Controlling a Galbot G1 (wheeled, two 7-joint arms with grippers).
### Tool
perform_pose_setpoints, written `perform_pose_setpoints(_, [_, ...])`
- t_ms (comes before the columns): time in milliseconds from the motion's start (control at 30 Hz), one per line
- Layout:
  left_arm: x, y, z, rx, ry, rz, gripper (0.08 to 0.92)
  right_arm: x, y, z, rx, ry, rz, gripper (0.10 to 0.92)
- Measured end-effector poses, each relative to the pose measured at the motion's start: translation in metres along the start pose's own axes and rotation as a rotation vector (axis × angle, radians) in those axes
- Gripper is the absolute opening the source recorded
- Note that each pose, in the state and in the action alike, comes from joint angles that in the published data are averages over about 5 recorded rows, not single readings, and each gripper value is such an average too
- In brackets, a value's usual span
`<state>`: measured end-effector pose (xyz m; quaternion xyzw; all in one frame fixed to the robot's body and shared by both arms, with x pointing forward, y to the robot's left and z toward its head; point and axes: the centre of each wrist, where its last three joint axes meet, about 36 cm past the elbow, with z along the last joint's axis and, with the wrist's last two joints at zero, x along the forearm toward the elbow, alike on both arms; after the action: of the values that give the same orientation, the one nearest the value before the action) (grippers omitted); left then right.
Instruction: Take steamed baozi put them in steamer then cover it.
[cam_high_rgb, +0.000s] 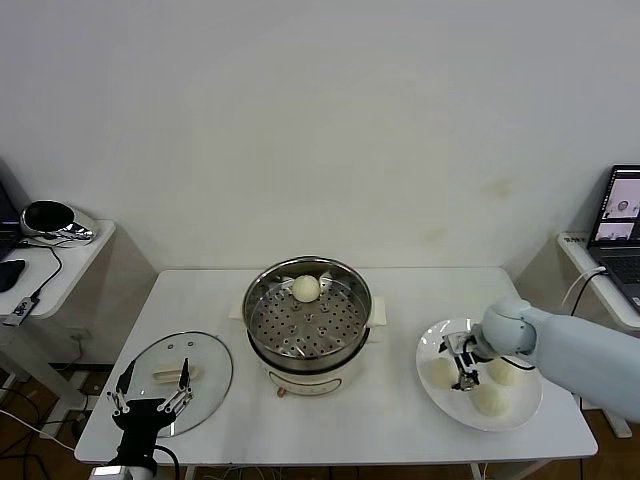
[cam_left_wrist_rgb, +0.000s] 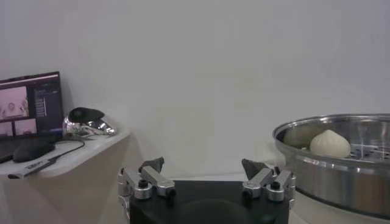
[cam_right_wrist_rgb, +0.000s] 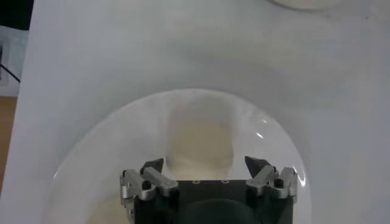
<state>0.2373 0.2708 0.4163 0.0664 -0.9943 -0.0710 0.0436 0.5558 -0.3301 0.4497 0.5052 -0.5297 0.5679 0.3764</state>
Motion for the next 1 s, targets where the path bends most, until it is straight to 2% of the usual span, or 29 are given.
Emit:
perform_pose_setpoints(167, [0.000, -0.001, 0.000, 0.003, -0.001, 0.001, 0.823, 0.001, -0.003, 0.002, -0.010, -0.002, -0.002, 0.627])
perform_pose_setpoints(267, [0.000, -0.002, 0.000, 0.005, -0.001, 0.002, 0.823, 0.005, -0.006, 0.003, -0.014, -0.005, -0.005, 0.588])
perform_pose_setpoints(567, [-0.001, -0.002, -0.002, 0.004, -0.009, 0.008, 0.823, 0.055, -0.034, 0.005, -0.030, -0.028, 0.025, 0.598])
perform_pose_setpoints(800, [-0.005, -0.004, -0.004, 0.010, -0.020, 0.017, 0.823, 0.129, -0.074, -0.019, 0.003, -0.057, 0.099, 0.604])
perform_pose_setpoints(1000, [-0.008, -0.004, -0.005, 0.018, -0.028, 0.020, 0.823, 0.192, -0.105, -0.064, 0.057, -0.090, 0.158, 0.611])
